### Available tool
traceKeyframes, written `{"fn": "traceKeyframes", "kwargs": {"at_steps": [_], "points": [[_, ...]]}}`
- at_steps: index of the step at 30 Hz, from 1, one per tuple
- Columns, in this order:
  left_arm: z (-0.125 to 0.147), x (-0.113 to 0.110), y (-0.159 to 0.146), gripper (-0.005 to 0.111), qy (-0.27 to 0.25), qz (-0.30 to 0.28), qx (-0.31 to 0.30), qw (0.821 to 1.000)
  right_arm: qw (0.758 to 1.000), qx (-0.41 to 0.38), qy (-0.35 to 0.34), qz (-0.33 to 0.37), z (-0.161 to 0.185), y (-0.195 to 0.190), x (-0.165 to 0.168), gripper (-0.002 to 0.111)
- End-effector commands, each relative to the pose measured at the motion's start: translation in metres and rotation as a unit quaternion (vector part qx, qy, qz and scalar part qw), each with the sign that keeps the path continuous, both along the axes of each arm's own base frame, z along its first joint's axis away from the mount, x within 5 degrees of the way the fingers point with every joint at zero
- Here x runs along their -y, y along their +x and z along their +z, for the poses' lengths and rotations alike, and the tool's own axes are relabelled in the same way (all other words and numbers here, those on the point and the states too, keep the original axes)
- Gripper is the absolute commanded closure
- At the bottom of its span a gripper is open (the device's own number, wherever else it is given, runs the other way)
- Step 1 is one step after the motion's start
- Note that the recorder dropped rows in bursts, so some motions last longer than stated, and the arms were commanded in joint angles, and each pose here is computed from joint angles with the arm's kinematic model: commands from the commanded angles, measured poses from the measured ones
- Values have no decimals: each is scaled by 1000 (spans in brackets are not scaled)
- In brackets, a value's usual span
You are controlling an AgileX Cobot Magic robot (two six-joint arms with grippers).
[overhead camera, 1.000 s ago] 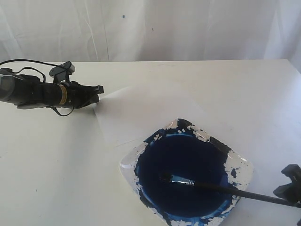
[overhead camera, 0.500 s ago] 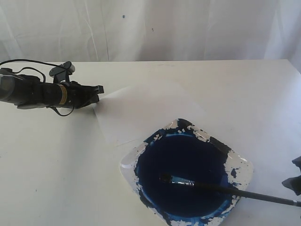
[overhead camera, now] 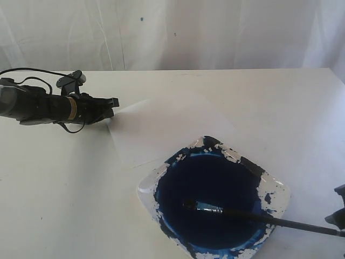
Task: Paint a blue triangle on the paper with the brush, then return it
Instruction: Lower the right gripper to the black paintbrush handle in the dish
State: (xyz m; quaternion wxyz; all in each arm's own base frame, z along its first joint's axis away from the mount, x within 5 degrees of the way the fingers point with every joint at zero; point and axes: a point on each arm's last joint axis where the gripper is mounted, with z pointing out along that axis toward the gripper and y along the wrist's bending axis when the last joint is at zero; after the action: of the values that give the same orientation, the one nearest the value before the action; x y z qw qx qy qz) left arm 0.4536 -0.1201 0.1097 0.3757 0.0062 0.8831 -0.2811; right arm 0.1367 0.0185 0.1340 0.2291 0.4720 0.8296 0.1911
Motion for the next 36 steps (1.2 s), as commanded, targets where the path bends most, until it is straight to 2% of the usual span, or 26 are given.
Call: {"fn": "traceKeyframes", "kwargs": {"at_steps": [1,4,20,36], "points": [[-1,1,0,107,8,1,-1,1000,1000,5,2,-13,0,1,1,59],[-1,1,0,107,7,2,-1,1000,1000,1,6,-15,0,1,0,62],[-1,0,0,107,6,4,-1,1000,999,17,24,-30,10,11,-1,62],[-1,0,0,107,6,4,-1,1000,999,-7,31,-27,3,11,-6,63]]}}
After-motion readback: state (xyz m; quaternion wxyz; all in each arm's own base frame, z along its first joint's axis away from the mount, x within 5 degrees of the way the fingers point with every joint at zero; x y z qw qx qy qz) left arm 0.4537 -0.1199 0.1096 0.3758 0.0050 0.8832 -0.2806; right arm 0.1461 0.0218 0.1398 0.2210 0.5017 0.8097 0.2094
